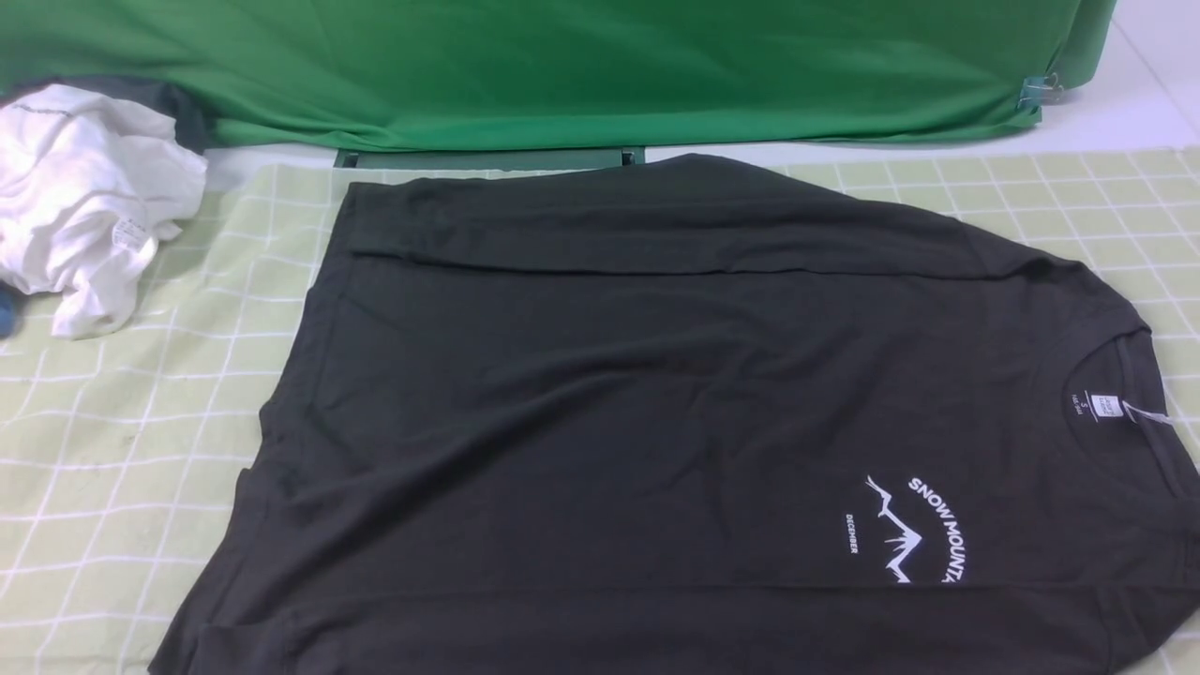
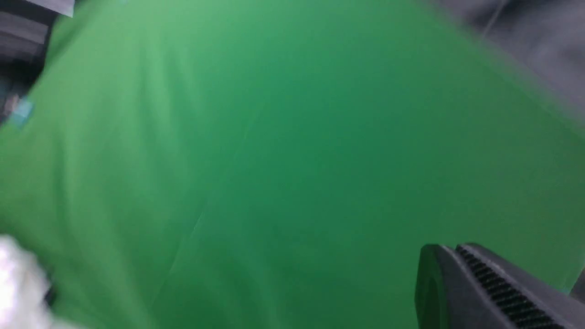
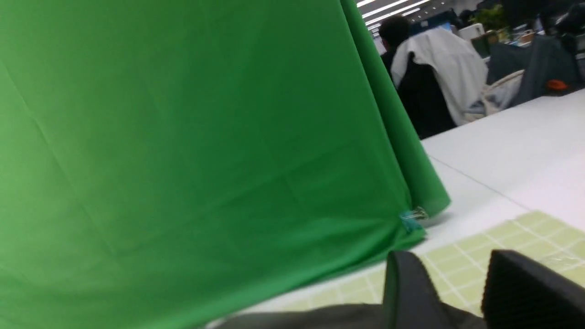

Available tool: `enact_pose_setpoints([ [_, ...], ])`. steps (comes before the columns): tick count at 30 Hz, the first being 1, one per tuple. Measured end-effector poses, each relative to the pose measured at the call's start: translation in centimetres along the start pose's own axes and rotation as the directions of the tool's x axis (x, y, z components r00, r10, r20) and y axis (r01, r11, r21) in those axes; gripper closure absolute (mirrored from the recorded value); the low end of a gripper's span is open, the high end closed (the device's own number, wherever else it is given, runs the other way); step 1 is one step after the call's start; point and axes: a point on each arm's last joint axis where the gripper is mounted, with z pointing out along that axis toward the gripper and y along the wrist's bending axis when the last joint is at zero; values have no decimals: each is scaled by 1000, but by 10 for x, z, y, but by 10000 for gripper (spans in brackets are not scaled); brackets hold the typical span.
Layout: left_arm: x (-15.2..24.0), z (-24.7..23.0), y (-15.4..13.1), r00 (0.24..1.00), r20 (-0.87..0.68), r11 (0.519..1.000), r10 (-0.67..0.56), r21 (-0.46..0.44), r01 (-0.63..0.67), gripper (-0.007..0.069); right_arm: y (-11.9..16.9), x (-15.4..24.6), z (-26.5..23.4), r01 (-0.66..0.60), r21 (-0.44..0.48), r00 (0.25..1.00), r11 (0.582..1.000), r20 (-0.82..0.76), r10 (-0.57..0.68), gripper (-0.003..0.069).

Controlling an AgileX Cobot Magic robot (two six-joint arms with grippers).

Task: Fold a long-sleeved shirt over a green coffee tablecloth.
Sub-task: 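Grasp the left edge of the dark T-shirt lying flat on the table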

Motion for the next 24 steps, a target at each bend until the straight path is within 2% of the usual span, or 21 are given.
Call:
enact_pose_setpoints([
  [2, -3, 24, -6, 967, -246, 993, 62, -83, -84, 608, 1, -1, 0, -21, -9, 1000, 1000, 15, 21, 415],
  [3, 0, 37, -6, 921, -379, 985, 88, -106, -137, 608, 1, -3, 0, -20, -17, 999, 1000, 29, 21, 415],
  [4, 4, 40, -6, 892, -441, 981, 98, -108, -162, 608, 2, -4, 0, -20, -22, 999, 1000, 39, 21, 415],
  [5, 11, 56, -4, 810, -575, 972, 111, -106, -209, 608, 3, -6, 0, -22, -37, 998, 999, 63, 25, 415],
  [6, 18, 61, -3, 752, -648, 968, 119, -92, -232, 608, 4, -7, 0, -27, -46, 996, 999, 79, 31, 417],
  [7, 29, 72, 1, 660, -742, 964, 115, -76, -253, 608, 5, -9, 0, -47, -56, 995, 997, 87, 52, 430],
  [9, 48, 82, 10, 514, -852, 962, 96, -53, -269, 610, 7, -12, 0, -72, -51, 995, 996, 62, 75, 459],
  [10, 63, 87, 17, 408, -910, 960, 69, -51, -274, 615, 11, -24, 0, -74, -46, 996, 996, 40, 76, 499],
  [11, 66, 88, 19, 393, -917, 960, 64, -51, -276, 615, 12, -24, 1, -73, -37, 997, 997, 22, 74, 515],
  [12, 85, 91, 31, 283, -959, 956, 23, -61, -287, 621, 18, -39, 2, -37, -33, 999, 999, -26, 36, 578],
  [13, 99, 90, 40, 213, -977, 951, 1, -65, -302, 622, 24, -52, 5, 2, -27, 997, 1000, -74, -4, 619],
  [16, 122, 84, 54, 110, -994, 937, -16, -54, -346, 623, 38, -78, 13, 97, -54, 978, 994, -182, -105, 651],
  [18, 136, 78, 61, 50, -998, 922, -28, -45, -385, 623, 48, -90, 29, 160, -82, 924, 984, -338, -178, 659],
  [19, 147, 73, 67, 3, -999, 904, -34, -32, -426, 623, 56, -94, 41, 187, -119, 872, 975, -437, -220, 660],
  [21, 155, 71, 71, -38, -999, 884, -35, -13, -467, 623, 66, -94, 56, 223, -177, 785, 959, -551, -284, 662],
  [23, 161, 75, 76, -44, -999, 868, -22, 3, -497, 623, 72, -85, 68, 245, -230, 704, 942, -626, -336, 662],
  [24, 161, 75, 76, -40, -999, 867, -19, 3, -498, 623, 73, -83, 70, 246, -243, 688, 938, -638, -346, 662],
])
